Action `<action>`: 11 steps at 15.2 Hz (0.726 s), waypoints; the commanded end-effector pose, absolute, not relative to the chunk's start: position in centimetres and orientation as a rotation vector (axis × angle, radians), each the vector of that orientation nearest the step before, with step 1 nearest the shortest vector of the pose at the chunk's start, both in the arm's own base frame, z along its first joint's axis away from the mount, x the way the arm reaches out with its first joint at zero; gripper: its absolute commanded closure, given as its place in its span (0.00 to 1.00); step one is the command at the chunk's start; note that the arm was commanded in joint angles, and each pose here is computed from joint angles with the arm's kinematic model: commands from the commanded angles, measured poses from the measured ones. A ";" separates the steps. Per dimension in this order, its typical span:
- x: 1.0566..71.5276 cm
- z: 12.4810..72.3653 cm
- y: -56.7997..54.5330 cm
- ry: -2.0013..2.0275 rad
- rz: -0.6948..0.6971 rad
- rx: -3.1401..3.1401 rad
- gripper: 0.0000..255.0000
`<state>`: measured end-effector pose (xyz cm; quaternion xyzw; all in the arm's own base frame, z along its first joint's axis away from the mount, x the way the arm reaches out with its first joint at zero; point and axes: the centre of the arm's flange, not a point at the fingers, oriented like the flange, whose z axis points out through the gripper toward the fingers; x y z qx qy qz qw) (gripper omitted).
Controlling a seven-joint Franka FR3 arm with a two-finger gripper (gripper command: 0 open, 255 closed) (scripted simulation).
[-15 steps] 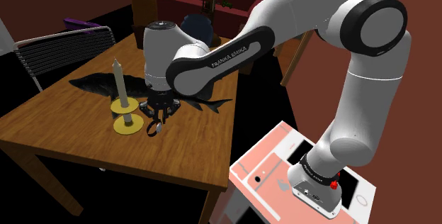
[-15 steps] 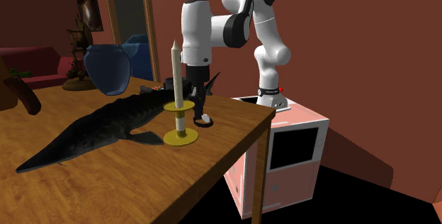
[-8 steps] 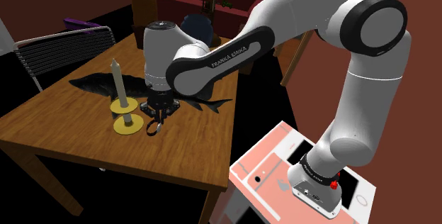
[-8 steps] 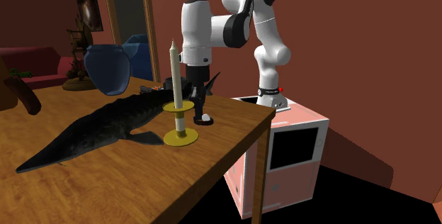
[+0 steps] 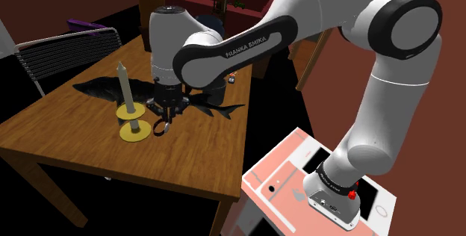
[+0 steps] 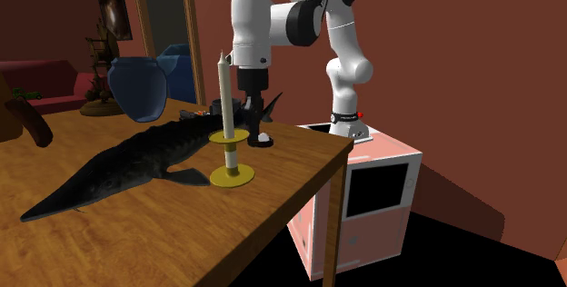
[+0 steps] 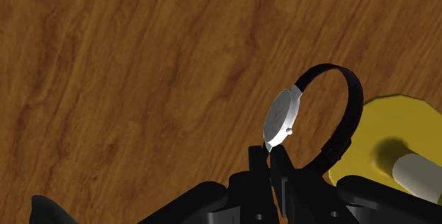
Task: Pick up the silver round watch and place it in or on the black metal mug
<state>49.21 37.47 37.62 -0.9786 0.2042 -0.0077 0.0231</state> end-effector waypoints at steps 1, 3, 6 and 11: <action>49.2 38.8 37.4 0.632 -0.023 -3.030 1.00; 49.2 39.8 37.4 0.632 -0.023 -3.030 1.00; 49.2 41.4 37.4 0.632 -0.023 -3.030 1.00; 49.2 44.0 37.4 0.632 -0.023 -3.030 1.00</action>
